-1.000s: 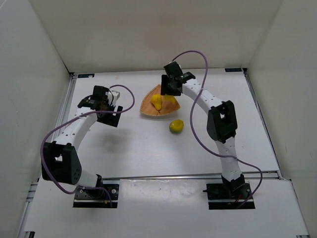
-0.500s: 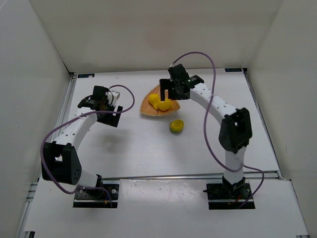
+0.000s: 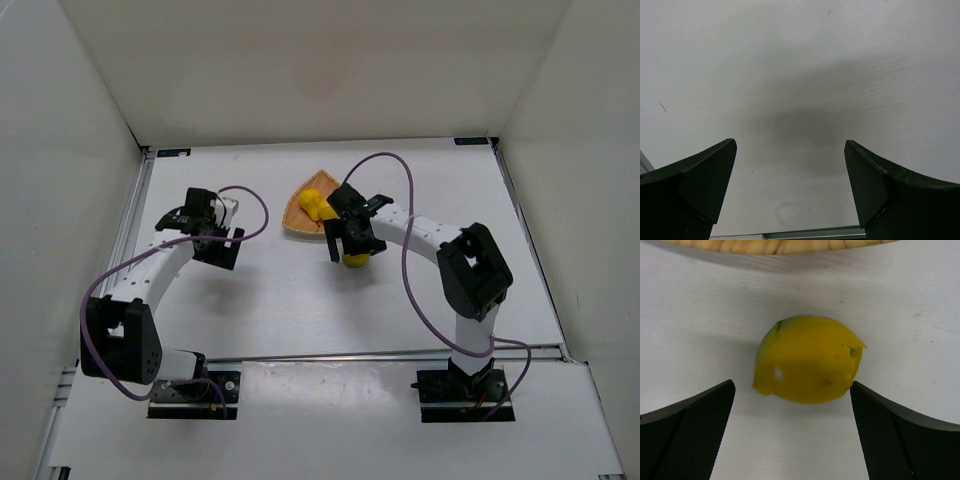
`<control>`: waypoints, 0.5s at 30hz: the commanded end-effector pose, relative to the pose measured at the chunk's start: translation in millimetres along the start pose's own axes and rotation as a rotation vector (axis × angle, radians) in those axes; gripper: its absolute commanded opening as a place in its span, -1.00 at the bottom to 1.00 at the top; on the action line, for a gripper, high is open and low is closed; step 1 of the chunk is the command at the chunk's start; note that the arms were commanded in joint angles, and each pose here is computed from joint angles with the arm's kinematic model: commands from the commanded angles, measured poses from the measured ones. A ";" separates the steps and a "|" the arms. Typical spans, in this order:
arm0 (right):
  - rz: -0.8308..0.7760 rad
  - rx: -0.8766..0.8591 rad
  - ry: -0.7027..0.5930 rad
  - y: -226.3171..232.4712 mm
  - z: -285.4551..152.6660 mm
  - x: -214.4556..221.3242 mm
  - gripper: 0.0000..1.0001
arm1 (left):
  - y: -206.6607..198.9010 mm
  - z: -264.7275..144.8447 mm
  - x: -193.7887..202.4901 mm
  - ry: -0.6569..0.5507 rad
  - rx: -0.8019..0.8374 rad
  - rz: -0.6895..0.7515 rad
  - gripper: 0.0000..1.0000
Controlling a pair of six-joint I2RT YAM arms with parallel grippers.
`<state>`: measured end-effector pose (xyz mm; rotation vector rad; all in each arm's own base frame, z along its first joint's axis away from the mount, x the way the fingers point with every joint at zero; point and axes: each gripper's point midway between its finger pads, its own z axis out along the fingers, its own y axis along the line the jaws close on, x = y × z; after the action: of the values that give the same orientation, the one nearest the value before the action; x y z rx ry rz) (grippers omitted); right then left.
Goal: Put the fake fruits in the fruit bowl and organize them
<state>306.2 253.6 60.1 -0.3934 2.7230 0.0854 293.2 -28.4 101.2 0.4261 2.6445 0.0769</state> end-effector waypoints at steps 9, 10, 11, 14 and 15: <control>0.082 0.125 -0.041 -8.1 25.7 -15.7 1.00 | 87.6 3.0 64.7 0.037 -0.262 -0.294 1.00; 0.080 0.129 -0.032 -9.6 27.4 -11.6 1.00 | 94.7 2.9 66.9 0.041 -0.267 -0.323 1.00; 0.082 0.125 -0.040 -8.6 27.8 -13.6 0.95 | 102.5 5.6 71.8 0.063 -0.275 -0.351 1.00; 0.091 0.125 -0.041 -7.8 33.8 -12.3 0.44 | 126.3 2.2 75.3 0.052 -0.280 -0.448 1.00; 0.091 0.125 -0.041 -7.8 33.8 -12.4 0.32 | 129.0 1.6 77.5 0.054 -0.285 -0.459 1.00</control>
<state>324.2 249.7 31.8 -0.2671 2.7221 -0.0512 250.2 104.8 67.6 -0.2129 2.7330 0.3188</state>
